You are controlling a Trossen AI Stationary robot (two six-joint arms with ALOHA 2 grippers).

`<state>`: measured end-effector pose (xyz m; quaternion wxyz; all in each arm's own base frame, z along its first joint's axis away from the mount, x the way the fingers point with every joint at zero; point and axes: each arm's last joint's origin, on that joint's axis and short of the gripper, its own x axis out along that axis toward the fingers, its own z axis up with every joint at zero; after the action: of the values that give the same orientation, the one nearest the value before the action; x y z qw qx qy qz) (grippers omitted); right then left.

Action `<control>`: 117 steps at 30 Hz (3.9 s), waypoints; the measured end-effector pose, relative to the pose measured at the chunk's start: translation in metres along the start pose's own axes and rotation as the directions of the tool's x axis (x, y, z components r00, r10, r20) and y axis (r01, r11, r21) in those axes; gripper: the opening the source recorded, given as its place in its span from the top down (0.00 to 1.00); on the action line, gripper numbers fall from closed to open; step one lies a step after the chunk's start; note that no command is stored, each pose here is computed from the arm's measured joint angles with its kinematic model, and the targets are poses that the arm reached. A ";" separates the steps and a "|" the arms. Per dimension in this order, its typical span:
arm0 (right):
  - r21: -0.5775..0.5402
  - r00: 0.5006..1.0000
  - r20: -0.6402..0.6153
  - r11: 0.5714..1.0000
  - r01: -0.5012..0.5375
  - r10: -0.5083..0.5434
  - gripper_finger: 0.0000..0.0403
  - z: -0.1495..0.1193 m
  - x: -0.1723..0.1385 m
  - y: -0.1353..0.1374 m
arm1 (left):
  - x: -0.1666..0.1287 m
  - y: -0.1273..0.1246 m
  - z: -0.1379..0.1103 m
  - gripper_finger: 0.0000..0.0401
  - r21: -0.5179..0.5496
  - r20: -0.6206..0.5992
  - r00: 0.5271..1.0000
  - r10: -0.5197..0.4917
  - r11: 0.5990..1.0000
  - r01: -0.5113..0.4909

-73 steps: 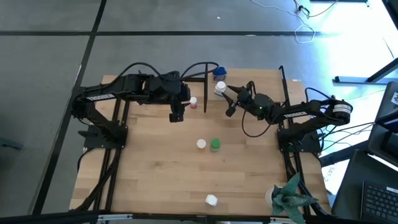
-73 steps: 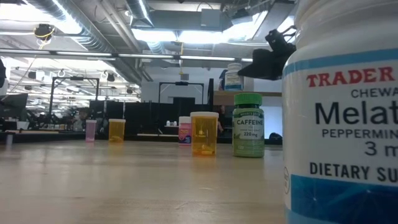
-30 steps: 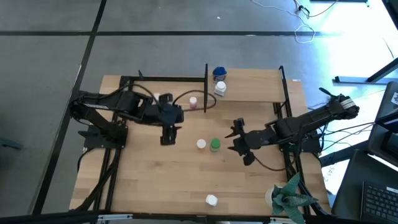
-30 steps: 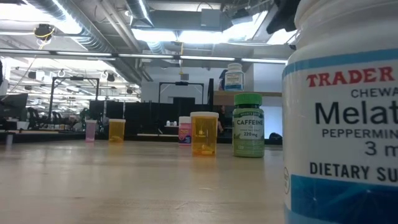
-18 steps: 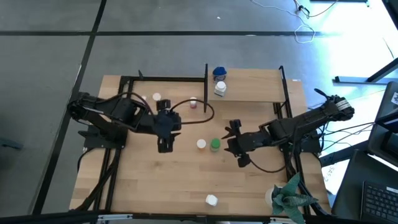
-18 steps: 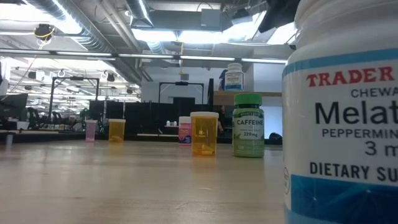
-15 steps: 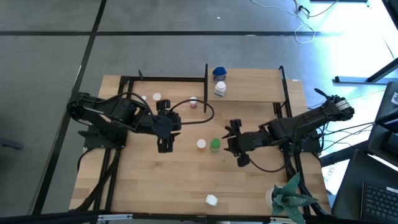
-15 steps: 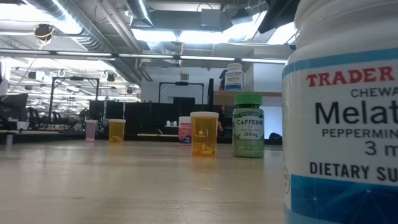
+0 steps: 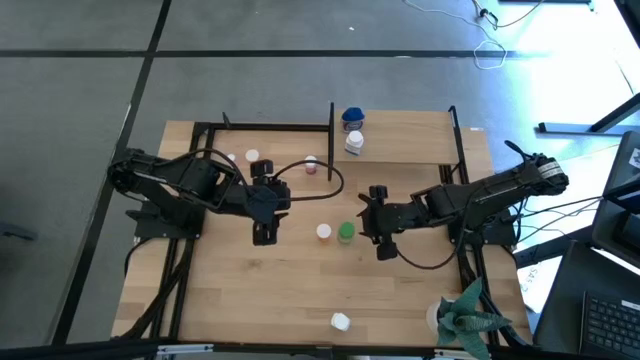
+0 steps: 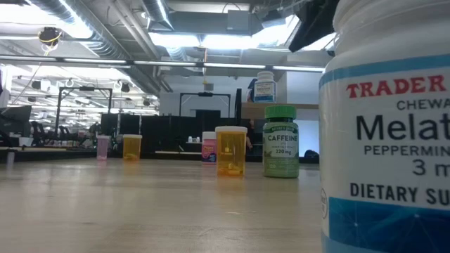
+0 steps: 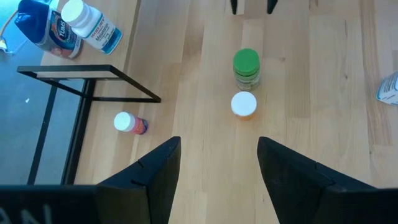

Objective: Pick and place medicine bottles onto shelf by color
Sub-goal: Put the green medicine bottle on the shelf

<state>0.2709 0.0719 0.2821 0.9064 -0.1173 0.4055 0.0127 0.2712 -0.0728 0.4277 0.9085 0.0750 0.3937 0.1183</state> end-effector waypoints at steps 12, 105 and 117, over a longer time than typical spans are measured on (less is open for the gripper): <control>-0.041 0.999 -0.013 0.998 -0.043 0.043 0.50 -0.001 0.004 0.000 | 0.000 0.000 0.000 0.48 0.002 -0.003 1.000 0.001 1.000 -0.001; 0.128 0.962 -0.203 0.979 -0.158 0.182 0.44 -0.021 0.113 -0.028 | 0.000 0.000 0.000 0.48 -0.021 -0.004 1.000 0.001 1.000 -0.001; 0.089 0.964 -0.227 0.989 -0.120 0.137 0.45 -0.023 0.113 -0.028 | 0.000 0.000 -0.001 0.48 -0.023 -0.005 1.000 0.001 1.000 -0.001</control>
<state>0.3334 0.0315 0.1898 0.8539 -0.0575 0.5156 0.0425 0.2709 -0.0727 0.4273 0.9084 0.0643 0.3943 0.1235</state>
